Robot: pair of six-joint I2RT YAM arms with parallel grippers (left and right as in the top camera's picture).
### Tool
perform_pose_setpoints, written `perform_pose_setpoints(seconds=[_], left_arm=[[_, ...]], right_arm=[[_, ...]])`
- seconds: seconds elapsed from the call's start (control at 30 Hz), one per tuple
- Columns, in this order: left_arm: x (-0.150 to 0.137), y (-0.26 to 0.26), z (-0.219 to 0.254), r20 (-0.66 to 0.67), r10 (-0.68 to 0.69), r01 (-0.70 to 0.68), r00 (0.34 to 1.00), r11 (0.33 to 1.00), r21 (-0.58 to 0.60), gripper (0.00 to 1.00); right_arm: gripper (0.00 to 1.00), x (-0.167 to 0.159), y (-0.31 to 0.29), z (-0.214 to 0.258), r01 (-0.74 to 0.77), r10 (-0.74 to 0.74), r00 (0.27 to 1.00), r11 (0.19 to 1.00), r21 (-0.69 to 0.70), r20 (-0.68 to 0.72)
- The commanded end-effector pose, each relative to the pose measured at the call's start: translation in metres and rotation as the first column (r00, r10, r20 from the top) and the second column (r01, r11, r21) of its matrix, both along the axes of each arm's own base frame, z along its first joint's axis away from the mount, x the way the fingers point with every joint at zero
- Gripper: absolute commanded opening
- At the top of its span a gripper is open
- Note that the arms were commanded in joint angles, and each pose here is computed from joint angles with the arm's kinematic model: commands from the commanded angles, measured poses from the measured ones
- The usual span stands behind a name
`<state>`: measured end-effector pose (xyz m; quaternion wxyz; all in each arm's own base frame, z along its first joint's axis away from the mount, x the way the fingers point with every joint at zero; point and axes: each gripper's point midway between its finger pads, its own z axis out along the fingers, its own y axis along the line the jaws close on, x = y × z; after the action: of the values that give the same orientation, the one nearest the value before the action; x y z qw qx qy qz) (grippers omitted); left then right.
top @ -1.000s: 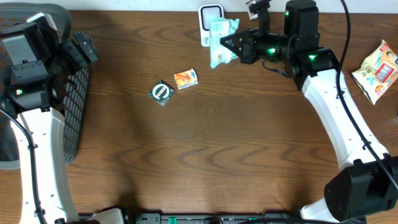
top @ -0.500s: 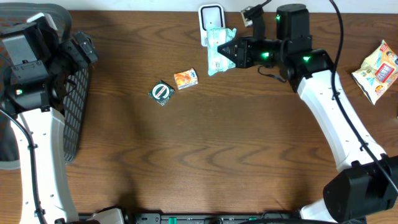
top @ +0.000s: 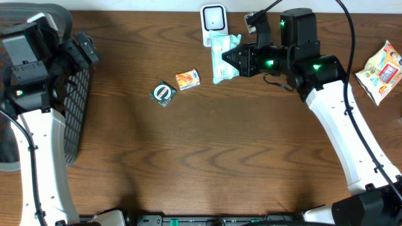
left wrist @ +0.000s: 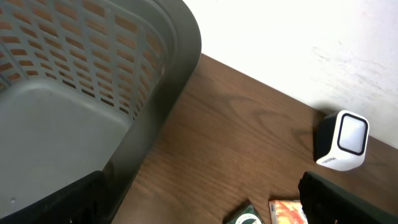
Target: Scan the item barcode
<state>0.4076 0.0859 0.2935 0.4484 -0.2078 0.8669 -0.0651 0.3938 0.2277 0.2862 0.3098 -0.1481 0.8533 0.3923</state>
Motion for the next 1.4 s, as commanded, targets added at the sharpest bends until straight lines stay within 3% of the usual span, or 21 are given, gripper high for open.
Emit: perform_pose_setpoints(seconds=[0.0, 1.37], left_arm=[[-0.003, 0.016, -0.009, -0.038, 0.065, -0.064, 0.997, 0.998, 0.028, 0.98], [-0.003, 0.016, -0.009, -0.038, 0.065, -0.064, 0.997, 0.998, 0.028, 0.98]], right_arm=[[0.01, 0.003, -0.003, 0.003, 0.024, -0.023, 0.999, 0.999, -0.035, 0.038], [0.01, -0.005, -0.002, -0.028, 0.016, -0.018, 0.999, 0.998, -0.059, -0.04]])
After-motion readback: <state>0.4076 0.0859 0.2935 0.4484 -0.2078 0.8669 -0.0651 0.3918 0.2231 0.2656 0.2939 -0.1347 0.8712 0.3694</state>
